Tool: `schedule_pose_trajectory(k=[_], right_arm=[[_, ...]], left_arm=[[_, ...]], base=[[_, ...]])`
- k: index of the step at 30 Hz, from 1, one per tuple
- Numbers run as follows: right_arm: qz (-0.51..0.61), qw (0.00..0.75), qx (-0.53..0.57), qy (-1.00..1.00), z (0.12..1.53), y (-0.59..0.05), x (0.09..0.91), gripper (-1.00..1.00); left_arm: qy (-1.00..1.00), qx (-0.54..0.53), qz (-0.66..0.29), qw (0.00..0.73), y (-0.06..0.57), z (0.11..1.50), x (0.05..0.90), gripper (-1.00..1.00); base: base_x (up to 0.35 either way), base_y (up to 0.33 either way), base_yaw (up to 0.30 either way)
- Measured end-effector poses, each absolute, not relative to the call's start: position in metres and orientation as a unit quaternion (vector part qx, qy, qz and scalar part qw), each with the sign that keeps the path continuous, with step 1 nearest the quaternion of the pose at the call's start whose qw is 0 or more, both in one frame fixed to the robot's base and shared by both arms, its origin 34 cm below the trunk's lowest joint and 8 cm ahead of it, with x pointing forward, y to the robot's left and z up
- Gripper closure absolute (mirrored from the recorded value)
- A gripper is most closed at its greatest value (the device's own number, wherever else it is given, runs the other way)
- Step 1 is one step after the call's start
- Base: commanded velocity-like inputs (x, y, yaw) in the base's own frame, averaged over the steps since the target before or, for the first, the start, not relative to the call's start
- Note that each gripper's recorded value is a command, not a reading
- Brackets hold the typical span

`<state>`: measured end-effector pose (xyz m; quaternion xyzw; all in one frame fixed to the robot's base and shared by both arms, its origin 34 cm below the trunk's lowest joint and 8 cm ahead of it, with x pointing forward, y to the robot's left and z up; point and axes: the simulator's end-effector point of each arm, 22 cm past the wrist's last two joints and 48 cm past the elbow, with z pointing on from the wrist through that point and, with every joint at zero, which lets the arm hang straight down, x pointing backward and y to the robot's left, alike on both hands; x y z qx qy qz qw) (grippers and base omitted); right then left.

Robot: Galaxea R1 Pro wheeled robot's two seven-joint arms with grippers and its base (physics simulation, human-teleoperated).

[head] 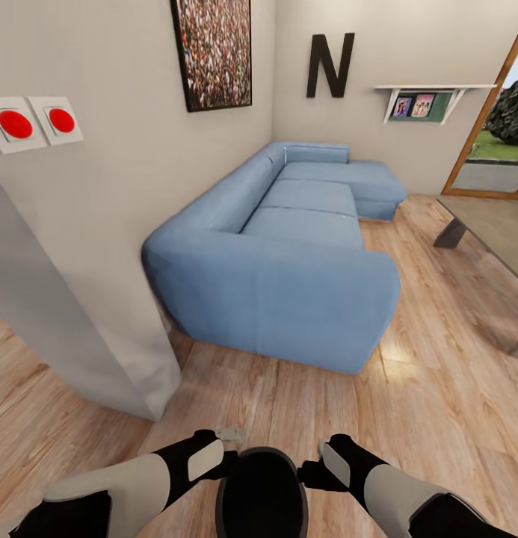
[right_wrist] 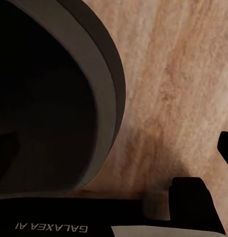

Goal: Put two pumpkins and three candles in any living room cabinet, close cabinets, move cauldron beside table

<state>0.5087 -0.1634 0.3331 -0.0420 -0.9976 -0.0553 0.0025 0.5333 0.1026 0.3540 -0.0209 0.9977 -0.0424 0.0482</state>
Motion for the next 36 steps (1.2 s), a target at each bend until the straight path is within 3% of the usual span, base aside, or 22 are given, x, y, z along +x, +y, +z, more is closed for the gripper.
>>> schedule_pose_trajectory(k=[10,36], right_arm=[[-0.101,0.003,-0.041,-0.994,0.314,-0.144,0.504,-1.0],[-0.095,-0.014,-0.04,-0.995,0.256,-0.15,0.498,-1.0]], left_arm=[[0.999,-0.017,0.015,0.048,0.123,0.333,0.528,-1.0],[0.999,-0.014,0.017,0.049,0.123,0.277,0.515,-1.0]], base=[[0.0,0.0,0.0],[0.0,0.0,0.0]])
